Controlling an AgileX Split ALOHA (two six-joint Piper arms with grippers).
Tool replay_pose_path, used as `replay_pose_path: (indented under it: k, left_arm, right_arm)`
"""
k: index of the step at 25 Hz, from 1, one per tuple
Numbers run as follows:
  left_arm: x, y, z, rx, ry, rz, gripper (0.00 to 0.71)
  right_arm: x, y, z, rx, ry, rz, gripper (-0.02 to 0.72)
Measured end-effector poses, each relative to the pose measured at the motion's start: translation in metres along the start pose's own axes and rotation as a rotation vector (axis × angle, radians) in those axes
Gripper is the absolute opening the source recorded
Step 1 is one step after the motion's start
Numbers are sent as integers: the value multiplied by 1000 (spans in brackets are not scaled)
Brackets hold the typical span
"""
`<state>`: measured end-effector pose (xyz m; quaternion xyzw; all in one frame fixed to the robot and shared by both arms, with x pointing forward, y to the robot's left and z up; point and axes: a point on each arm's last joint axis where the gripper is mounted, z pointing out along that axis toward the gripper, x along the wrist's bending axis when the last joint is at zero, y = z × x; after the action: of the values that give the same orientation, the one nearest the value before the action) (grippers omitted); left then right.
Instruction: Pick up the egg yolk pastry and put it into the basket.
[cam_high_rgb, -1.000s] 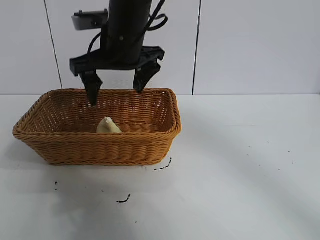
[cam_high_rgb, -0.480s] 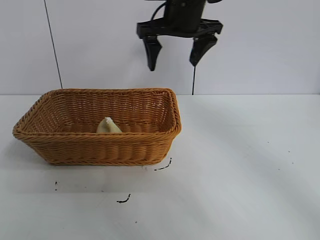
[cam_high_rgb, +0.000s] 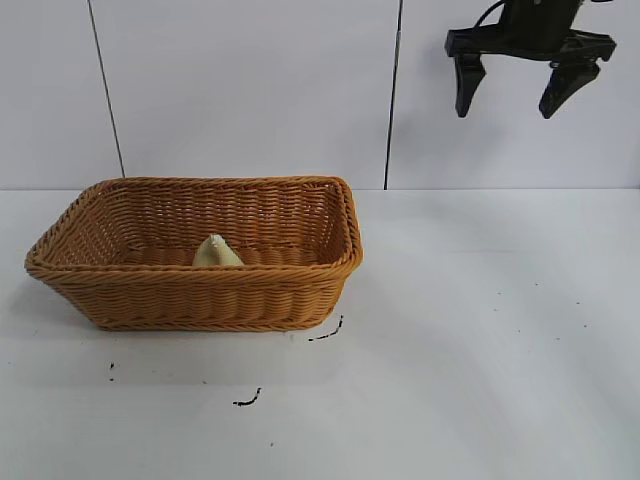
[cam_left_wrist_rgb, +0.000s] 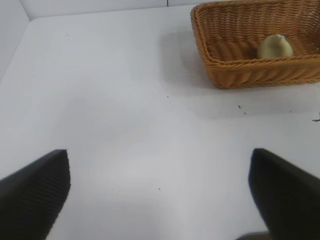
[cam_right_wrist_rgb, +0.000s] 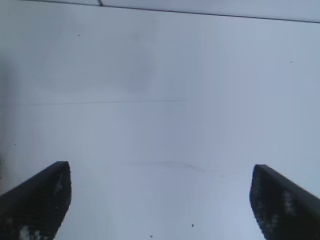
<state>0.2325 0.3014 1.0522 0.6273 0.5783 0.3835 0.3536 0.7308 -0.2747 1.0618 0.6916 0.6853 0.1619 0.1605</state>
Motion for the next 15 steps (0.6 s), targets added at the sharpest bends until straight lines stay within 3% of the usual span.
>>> replay_pose_path:
  k: [8,15]
  left_arm:
    - [0,0,0,0,0,0,697]
    - [0,0,0,0,0,0,697]
  right_arm:
    - [-10,-50,-36,119,-26,-7,696]
    - [-15,-140,-91,219,-30,-13,696]
